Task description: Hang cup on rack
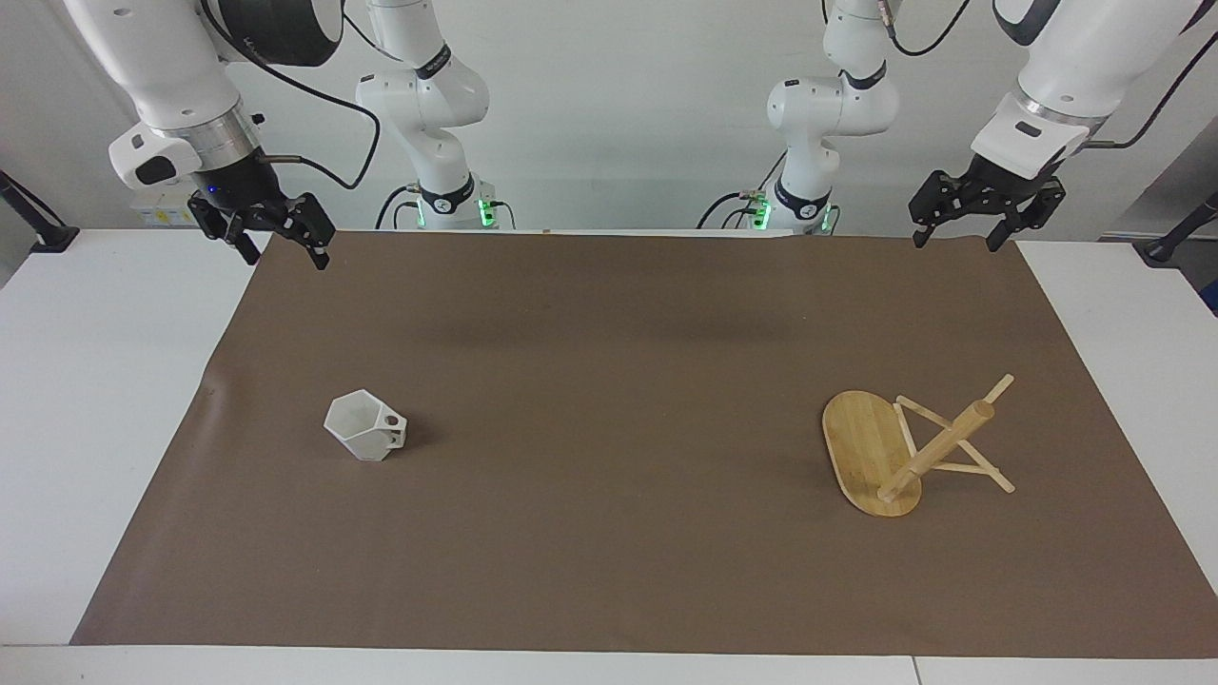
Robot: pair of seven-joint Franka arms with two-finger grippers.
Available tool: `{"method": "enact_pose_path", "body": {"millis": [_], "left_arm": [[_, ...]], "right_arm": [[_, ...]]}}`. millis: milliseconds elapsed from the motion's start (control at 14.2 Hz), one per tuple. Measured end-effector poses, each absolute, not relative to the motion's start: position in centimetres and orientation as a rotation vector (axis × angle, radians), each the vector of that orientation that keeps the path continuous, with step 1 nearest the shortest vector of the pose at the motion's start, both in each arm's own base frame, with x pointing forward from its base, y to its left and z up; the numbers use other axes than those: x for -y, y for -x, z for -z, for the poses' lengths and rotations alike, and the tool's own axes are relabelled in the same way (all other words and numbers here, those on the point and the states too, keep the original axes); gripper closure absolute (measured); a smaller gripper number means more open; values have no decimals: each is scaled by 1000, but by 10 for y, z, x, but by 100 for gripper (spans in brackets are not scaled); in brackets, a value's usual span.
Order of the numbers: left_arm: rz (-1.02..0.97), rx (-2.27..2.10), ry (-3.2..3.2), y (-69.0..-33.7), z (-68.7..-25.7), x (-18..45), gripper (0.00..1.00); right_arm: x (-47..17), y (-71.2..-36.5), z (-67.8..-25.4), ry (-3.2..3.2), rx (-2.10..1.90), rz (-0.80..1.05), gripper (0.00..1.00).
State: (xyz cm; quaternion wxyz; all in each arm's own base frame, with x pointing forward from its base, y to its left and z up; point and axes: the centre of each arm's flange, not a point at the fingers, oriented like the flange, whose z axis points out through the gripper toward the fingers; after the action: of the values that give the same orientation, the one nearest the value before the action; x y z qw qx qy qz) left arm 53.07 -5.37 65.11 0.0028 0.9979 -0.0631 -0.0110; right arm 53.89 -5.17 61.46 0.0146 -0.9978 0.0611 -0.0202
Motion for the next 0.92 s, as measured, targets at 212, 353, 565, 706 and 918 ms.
{"method": "enact_pose_path", "body": {"millis": [212, 353, 565, 706, 918], "left_arm": [[35, 198, -3129, -531, -651, 54, 0], [35, 198, -3129, -531, -651, 54, 0], [35, 198, -3129, -531, -651, 54, 0], [35, 198, -3129, -531, -651, 54, 0], [35, 198, -3129, -531, -651, 54, 0]], "right_arm": [[52, -539, -615, 3106, -190, 62, 0], [52, -538, -615, 3106, -192, 63, 0], [51, -539, -615, 3106, -188, 63, 0], [51, -539, -615, 3106, -189, 66, 0], [54, -545, -615, 3104, -196, 158, 0]]}}
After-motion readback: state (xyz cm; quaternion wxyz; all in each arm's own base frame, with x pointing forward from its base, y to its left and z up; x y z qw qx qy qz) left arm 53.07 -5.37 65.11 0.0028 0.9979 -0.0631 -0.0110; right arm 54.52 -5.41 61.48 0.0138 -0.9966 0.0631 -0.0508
